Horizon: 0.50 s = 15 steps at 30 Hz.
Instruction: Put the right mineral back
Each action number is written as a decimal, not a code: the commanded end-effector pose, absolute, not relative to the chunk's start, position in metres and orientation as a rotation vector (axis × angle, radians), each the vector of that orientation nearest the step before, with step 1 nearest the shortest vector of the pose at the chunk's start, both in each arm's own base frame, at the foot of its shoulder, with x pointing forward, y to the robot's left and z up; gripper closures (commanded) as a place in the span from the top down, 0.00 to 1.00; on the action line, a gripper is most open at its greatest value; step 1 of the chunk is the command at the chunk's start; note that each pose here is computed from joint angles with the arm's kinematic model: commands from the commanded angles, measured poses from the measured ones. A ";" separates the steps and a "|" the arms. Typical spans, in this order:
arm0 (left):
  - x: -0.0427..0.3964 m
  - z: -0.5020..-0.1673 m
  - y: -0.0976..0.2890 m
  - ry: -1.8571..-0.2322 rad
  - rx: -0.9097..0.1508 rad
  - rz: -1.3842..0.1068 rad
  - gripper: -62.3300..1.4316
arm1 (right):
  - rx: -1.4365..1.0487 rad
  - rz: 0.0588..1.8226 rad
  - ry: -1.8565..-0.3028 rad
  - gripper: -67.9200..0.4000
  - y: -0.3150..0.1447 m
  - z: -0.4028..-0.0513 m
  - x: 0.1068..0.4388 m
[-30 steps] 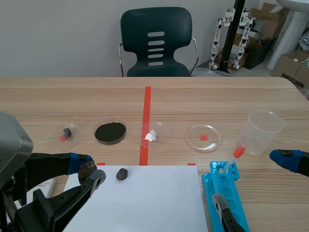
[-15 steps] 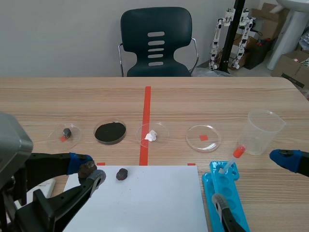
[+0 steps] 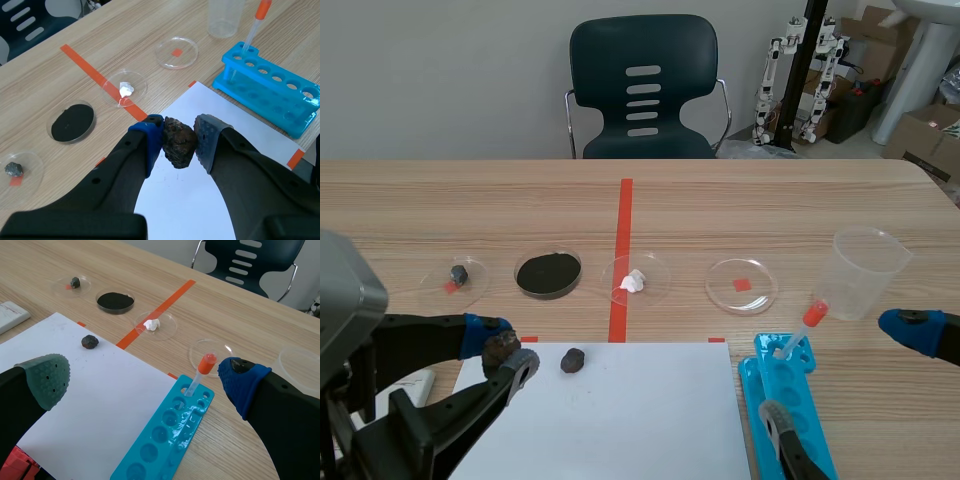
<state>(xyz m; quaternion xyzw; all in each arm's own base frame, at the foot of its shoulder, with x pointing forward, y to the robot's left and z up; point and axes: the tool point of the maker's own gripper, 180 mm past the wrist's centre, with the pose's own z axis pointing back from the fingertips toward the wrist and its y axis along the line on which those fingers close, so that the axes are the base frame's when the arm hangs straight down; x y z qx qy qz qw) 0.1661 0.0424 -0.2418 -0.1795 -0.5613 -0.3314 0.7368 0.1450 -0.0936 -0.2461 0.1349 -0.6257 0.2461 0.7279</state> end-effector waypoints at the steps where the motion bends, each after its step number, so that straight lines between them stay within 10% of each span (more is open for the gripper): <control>1: 0.169 -0.233 0.040 -1.270 -0.404 -0.714 0.18 | 0.297 0.543 -1.406 0.92 -0.094 -0.239 0.148; 15: 0.171 -0.232 0.040 -1.274 -0.399 -0.720 0.18 | 0.297 0.543 -1.406 0.92 -0.094 -0.239 0.148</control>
